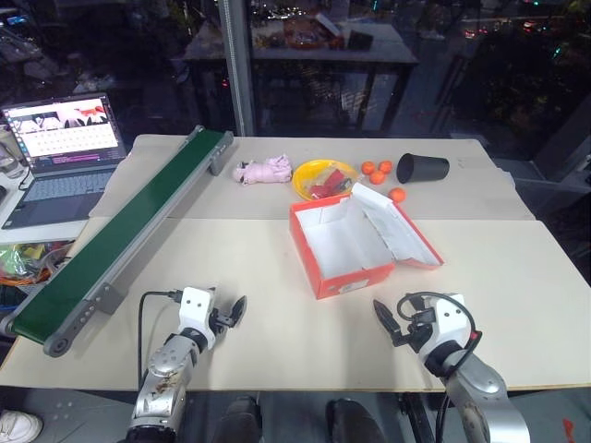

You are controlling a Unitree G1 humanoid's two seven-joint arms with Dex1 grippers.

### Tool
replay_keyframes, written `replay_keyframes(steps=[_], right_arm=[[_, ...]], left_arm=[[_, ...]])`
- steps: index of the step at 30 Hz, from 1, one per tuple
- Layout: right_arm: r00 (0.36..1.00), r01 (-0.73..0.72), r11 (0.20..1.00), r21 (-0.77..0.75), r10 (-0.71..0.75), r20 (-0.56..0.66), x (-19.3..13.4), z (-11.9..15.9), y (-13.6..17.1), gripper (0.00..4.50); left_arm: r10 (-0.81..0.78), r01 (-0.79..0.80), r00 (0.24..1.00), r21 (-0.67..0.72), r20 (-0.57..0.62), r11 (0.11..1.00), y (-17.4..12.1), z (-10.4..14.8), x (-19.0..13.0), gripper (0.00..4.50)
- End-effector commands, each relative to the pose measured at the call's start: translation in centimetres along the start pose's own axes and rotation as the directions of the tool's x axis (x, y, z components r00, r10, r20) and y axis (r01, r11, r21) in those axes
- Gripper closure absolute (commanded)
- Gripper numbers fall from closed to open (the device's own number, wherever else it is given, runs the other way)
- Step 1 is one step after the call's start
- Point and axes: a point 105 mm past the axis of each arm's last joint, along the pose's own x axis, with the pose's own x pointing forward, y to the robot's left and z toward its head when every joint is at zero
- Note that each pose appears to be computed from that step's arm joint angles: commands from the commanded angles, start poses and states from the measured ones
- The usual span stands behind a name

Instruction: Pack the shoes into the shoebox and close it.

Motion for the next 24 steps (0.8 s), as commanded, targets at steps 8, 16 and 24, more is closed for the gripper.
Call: replay_keyframes(steps=[8,16,24], right_arm=[[0.999,0.003,0.999,-0.046,-0.002,0.032,-1.6,3.2,-1.6,0.07],[0.987,-0.149,0.985,-0.082,0.153,0.051,-2.7,10.8,-1.8,0.07],[0.945,-0.271,0.954,-0.128,0.289,0.154,1.1,16.0,2.0,0.07]], left_arm=[[0.022,-0.026,0.997,0.065,0.069,0.998,1.7,4.1,1.8,0.37],[0.031,-0.052,0.978,0.097,0.206,0.994,4.5,11.7,3.7,0.37],[0.023,-0.047,0.953,0.073,0.303,0.996,3.9,17.8,4.7,0.37]])
